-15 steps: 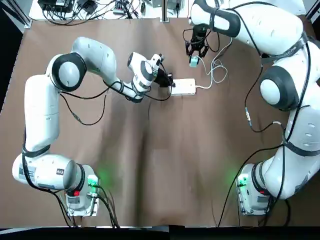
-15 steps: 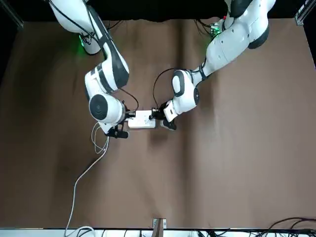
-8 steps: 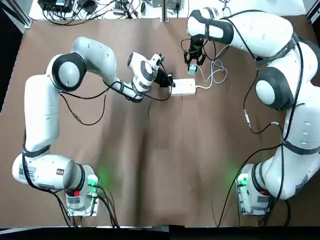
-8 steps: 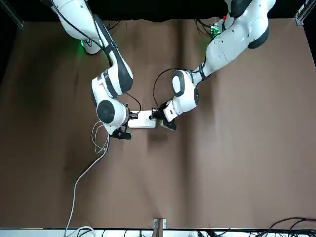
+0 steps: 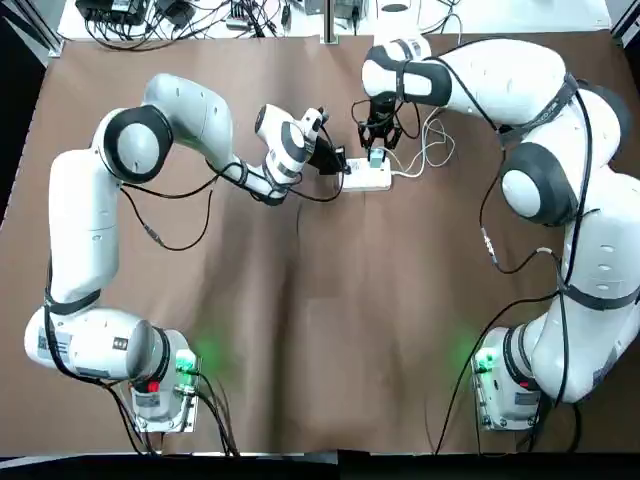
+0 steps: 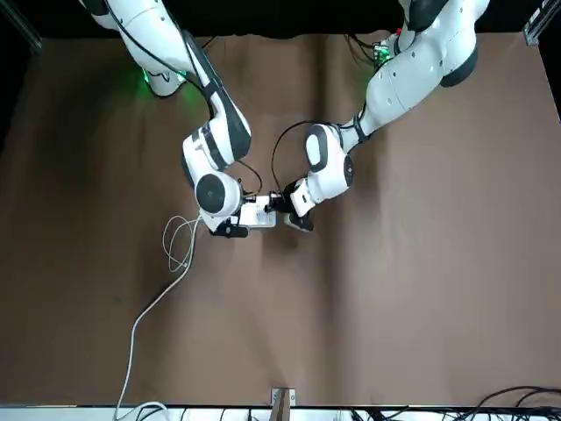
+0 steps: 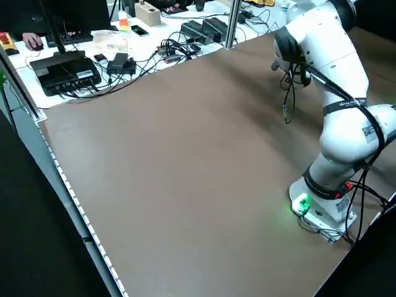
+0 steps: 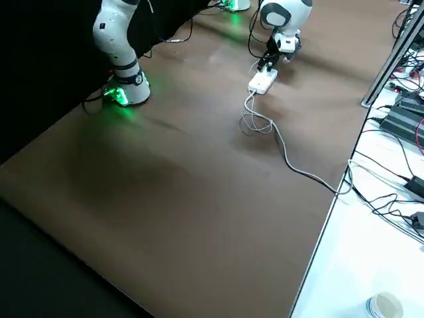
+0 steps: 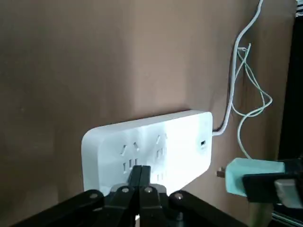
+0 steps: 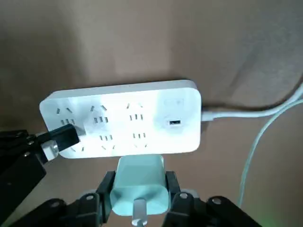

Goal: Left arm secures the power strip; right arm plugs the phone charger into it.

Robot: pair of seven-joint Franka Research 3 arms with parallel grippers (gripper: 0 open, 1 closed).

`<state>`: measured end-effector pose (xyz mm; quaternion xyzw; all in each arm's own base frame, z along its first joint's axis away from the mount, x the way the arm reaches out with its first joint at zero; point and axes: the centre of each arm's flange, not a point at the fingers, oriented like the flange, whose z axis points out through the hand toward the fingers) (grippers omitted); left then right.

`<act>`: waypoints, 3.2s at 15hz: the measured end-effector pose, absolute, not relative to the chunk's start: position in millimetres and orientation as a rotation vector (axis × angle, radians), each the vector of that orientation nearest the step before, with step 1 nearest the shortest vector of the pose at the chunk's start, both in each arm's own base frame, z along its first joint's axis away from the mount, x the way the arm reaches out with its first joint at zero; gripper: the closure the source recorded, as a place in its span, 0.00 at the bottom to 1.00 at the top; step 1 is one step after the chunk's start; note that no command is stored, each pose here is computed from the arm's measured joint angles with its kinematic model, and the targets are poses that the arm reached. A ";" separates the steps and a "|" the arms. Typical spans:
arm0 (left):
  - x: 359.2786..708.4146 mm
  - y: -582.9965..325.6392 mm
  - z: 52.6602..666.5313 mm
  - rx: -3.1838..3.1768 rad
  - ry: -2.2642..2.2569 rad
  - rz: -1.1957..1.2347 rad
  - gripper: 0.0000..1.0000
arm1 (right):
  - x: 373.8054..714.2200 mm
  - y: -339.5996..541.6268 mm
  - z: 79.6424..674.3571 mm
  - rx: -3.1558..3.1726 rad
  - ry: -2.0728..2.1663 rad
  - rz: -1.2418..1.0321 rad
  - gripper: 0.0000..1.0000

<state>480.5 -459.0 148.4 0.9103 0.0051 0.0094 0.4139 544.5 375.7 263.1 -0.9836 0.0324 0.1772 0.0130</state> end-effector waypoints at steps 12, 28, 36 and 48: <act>480.5 -459.0 148.4 2.288 0.013 0.024 0.99 | 540.0 384.1 237.5 -3.062 0.105 0.552 0.52; 480.5 -459.0 148.4 2.288 0.012 0.024 0.99 | 539.0 382.8 226.9 -3.064 0.111 0.552 0.52; 480.4 -459.1 148.4 2.288 0.012 0.024 0.99 | 539.3 382.9 226.7 -3.064 0.108 0.549 0.52; 480.4 -459.1 148.4 2.288 0.011 0.025 0.99 | 538.6 382.7 226.3 -3.065 0.105 0.557 0.52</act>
